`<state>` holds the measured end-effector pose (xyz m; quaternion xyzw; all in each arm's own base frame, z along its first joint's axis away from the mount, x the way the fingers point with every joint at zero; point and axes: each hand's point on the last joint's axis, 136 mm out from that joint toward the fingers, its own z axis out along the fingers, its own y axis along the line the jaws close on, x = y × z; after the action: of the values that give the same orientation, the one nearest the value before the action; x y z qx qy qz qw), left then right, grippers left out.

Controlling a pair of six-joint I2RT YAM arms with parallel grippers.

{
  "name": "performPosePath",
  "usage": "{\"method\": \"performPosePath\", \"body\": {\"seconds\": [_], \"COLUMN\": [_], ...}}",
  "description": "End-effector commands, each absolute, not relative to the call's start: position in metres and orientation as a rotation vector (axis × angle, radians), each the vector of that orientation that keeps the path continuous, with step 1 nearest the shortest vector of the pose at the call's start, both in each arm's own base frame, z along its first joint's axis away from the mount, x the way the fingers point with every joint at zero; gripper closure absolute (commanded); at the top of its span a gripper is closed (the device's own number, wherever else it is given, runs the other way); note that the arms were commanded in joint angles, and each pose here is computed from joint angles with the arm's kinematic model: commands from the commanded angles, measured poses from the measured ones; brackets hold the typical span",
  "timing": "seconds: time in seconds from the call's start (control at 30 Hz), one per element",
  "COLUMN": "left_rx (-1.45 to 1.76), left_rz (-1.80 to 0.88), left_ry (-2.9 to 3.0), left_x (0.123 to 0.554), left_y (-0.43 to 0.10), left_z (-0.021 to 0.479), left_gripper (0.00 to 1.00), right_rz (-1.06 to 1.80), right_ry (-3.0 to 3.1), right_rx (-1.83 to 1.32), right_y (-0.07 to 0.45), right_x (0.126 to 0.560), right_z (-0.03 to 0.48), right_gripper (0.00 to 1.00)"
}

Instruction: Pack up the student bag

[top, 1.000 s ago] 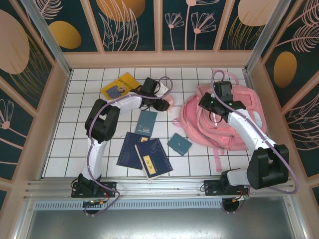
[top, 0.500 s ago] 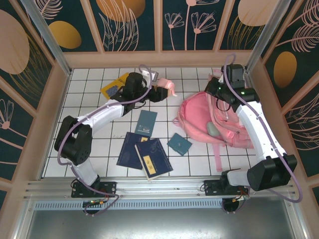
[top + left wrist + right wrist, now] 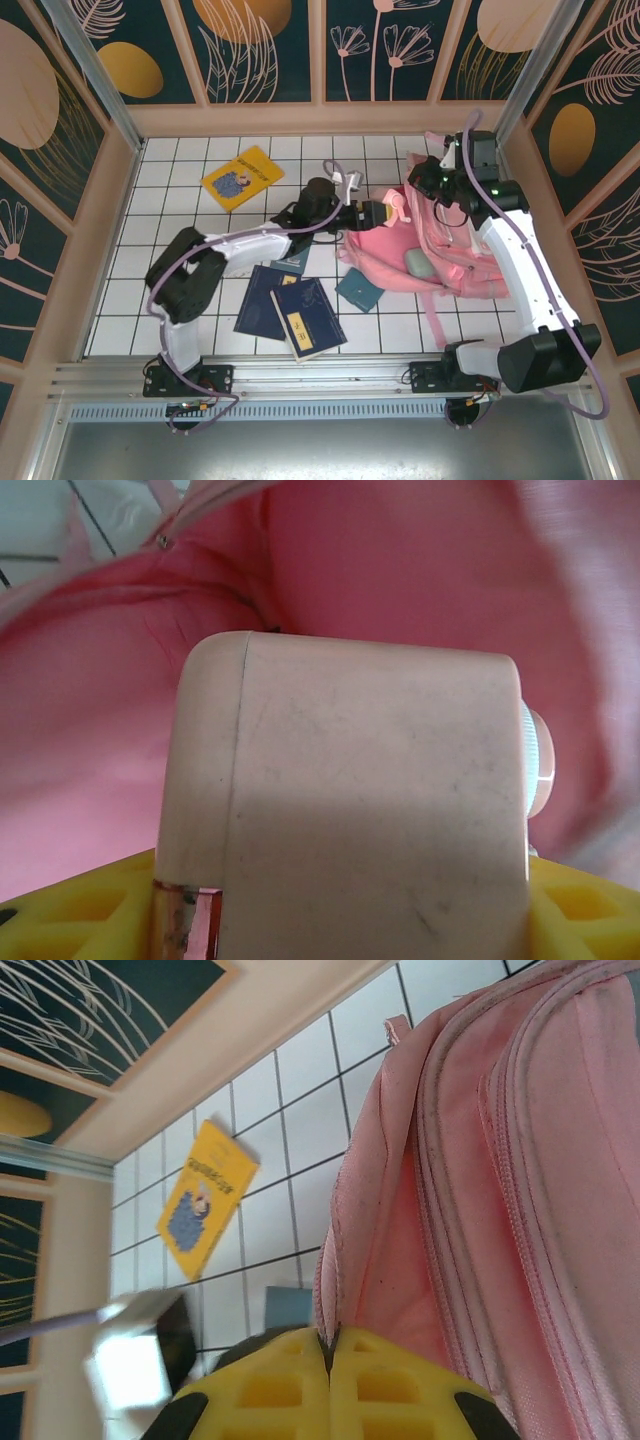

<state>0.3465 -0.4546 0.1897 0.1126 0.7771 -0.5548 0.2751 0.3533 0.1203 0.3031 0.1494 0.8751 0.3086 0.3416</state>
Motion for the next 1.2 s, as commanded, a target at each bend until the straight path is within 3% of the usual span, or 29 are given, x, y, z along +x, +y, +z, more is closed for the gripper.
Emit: {"method": "performPosePath", "body": {"seconds": [0.0, 0.3, 0.57, 0.77, 0.93, 1.1, 1.17], "left_rx": [0.188, 0.116, 0.07, 0.068, 0.122, 0.201, 0.221], "left_rz": [-1.63, -1.828, -1.771, -1.737, -1.673, -1.617, -1.614], "left_ry": [2.006, 2.061, 2.117, 2.107, 2.103, 2.068, 2.057], "left_x": [0.367, 0.378, 0.401, 0.411, 0.406, 0.402, 0.401], "left_y": [-0.478, -0.56, -0.607, -0.622, -0.612, -0.6, -0.599], "left_z": [0.205, 0.169, 0.146, 0.146, 0.152, 0.169, 0.173], "left_gripper": [0.85, 0.83, 0.76, 0.33, 0.23, 0.03, 0.01], "right_rz": [0.983, 1.078, 1.201, 1.21, 1.138, 1.101, 1.092], "right_ry": [2.092, 2.056, 2.046, 2.048, 2.046, 2.039, 2.037], "right_rx": [0.3, 0.316, 0.328, 0.312, 0.313, 0.329, 0.342], "right_y": [0.133, 0.13, 0.143, 0.148, 0.138, 0.125, 0.121], "right_x": [0.35, 0.355, 0.363, 0.368, 0.37, 0.37, 0.37], "right_z": [0.36, 0.374, 0.364, 0.361, 0.365, 0.363, 0.359], "right_gripper": [1.0, 1.0, 1.0, 1.0, 1.0, 1.0, 1.0]}}
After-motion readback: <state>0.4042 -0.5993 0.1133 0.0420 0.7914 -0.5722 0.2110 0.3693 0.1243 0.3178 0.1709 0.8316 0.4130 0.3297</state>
